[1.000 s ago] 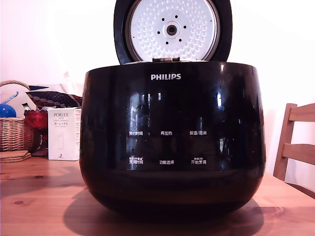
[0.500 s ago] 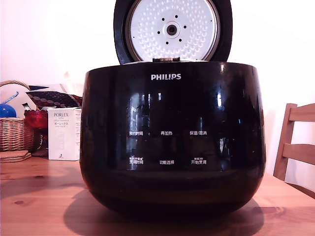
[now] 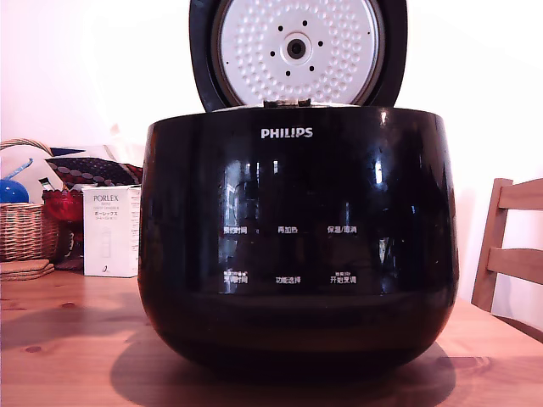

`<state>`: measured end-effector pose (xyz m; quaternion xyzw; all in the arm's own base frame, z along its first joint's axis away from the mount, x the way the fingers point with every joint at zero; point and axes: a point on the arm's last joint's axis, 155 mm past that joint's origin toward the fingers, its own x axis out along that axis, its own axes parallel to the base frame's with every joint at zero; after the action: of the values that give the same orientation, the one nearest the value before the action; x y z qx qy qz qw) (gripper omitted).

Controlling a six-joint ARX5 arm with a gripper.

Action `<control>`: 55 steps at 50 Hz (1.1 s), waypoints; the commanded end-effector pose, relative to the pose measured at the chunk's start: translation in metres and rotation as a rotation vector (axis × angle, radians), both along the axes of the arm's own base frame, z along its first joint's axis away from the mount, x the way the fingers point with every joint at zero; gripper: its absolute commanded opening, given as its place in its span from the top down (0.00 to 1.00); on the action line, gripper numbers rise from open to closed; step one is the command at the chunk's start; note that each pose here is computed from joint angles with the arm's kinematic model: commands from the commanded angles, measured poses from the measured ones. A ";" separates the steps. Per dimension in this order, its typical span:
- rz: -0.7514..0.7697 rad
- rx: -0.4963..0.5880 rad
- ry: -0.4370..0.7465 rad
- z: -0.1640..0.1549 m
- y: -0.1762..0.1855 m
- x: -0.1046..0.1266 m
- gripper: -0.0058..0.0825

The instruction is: Close the rice cooker by pressing the lid down with medium force

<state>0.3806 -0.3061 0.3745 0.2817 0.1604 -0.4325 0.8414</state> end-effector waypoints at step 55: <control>0.148 -0.096 0.624 -0.085 -0.015 -0.043 0.96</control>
<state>0.3328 -0.3141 0.3250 0.0817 0.3681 -0.4482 0.8105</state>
